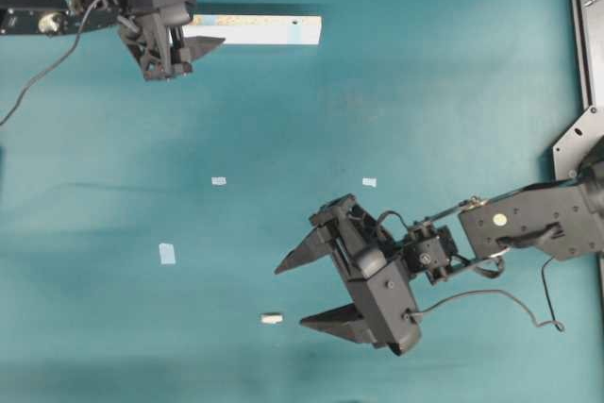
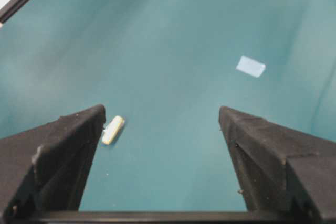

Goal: Move the wooden board into place and insert the rod into its hole.
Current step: 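Lower the left gripper onto the white board strip and close on it, then lift the board with the left gripper and swing it toward center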

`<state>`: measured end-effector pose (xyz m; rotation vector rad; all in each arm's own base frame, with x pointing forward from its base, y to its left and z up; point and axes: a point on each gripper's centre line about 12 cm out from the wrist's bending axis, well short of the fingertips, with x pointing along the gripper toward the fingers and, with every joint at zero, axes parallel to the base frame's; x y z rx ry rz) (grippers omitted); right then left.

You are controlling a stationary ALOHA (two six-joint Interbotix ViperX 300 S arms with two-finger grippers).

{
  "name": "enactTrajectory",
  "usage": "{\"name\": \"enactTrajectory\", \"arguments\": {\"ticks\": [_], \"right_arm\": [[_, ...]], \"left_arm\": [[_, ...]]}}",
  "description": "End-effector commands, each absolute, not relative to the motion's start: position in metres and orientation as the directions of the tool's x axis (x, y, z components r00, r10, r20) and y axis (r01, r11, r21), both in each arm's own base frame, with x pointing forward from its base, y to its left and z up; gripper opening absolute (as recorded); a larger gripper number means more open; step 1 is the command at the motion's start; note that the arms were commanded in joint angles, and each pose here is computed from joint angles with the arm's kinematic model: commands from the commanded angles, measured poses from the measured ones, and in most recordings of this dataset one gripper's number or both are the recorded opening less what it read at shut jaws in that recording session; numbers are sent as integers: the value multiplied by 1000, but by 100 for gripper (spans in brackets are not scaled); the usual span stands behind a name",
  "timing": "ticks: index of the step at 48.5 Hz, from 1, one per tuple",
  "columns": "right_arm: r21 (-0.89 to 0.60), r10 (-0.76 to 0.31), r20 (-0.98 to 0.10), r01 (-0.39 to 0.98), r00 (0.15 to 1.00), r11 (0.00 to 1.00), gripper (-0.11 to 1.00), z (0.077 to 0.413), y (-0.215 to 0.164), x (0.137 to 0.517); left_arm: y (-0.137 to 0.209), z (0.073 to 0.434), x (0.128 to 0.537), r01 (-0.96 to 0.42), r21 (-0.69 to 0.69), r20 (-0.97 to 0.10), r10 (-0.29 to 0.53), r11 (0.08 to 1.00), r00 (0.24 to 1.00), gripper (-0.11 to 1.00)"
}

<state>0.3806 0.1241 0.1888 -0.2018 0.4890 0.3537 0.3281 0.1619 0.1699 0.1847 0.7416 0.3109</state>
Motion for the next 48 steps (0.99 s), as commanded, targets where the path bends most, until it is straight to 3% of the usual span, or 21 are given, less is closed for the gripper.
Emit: {"name": "enactTrajectory", "arguments": {"ticks": [1,28,48], "right_arm": [[-108,292,-441,-373,849,921,96,215,126,382],[-112,288,-432,-368,855,923,96,240,125,376],[-113,269,-478,-362,836,925,96,243,121,371]], "left_arm": [[168,172,329,-211,294,-625,354,932,696,91],[189,116,330,-192,287,-723,343,939,599,91],[198,94,344,-192,284,-731,342,939,591,90]]}}
